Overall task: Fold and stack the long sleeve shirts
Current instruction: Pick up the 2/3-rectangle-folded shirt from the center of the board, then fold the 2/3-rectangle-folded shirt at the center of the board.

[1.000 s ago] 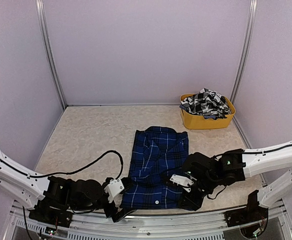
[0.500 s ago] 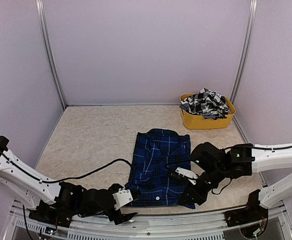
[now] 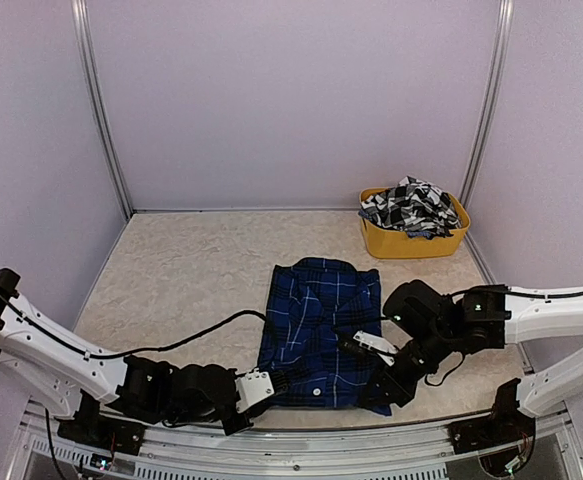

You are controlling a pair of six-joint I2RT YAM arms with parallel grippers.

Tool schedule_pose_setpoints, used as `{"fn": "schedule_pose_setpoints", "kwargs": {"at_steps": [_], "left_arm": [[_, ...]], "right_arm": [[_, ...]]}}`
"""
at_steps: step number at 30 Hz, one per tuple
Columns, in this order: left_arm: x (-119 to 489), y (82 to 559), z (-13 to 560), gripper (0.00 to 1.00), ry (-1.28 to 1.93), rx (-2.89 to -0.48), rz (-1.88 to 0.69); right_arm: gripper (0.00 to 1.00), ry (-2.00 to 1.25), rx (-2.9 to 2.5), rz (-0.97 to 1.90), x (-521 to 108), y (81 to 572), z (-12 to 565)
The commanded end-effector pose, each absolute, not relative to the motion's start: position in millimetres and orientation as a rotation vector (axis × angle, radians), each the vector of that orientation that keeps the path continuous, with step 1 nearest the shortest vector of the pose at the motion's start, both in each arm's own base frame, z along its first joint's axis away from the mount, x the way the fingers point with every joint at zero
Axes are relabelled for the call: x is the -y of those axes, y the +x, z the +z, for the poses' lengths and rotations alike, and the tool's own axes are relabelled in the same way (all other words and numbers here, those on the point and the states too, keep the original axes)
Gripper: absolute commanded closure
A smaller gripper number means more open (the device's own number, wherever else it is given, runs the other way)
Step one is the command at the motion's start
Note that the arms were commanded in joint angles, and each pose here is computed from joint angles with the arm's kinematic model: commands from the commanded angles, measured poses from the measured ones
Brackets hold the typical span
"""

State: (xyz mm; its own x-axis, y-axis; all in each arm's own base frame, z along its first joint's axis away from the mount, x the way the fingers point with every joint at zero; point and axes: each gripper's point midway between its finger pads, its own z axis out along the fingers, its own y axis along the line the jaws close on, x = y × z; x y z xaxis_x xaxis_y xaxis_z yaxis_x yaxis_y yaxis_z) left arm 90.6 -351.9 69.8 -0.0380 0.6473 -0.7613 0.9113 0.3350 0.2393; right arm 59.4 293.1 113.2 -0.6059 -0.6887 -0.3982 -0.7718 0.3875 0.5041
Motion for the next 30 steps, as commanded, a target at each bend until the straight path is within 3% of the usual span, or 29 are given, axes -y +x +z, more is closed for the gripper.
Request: {"fn": "schedule_pose_setpoints", "kwargs": {"at_steps": [1, 2, 6, 13, 18, 22, 30], "left_arm": [[368.4, 82.6, 80.2, 0.87, 1.439, -1.76, -0.496], [370.3, 82.0, 81.6, 0.99, 1.445, -1.768, -0.508], [376.9, 81.4, 89.1, 1.0, 1.449, -1.787, -0.547], [383.2, 90.2, 96.9, 1.0, 1.455, -1.912, -0.722], [388.4, 95.8, 97.7, 1.0, 1.442, -1.945, -0.778], [388.2, 98.2, 93.8, 1.0, 1.44, -2.019, -0.848], [382.5, 108.1, 94.3, 1.0, 1.391, -2.114, -0.965]], "right_arm": [[1.0, -1.295, -2.497, 1.01, -288.1, 64.1, 119.1], [1.0, -1.276, -2.498, 0.989, -286.9, 67.5, 119.9], [1.0, -1.193, -2.516, 0.864, -279.3, 83.1, 119.1], [0.46, -1.144, -2.493, 0.787, -275.3, 95.2, 125.2], [0.25, -1.14, -2.465, 0.782, -277.1, 96.3, 129.9], [0.18, -1.148, -2.447, 0.741, -281.0, 93.5, 131.8], [0.17, -1.197, -2.412, 0.663, -292.2, 78.5, 126.7]]}}
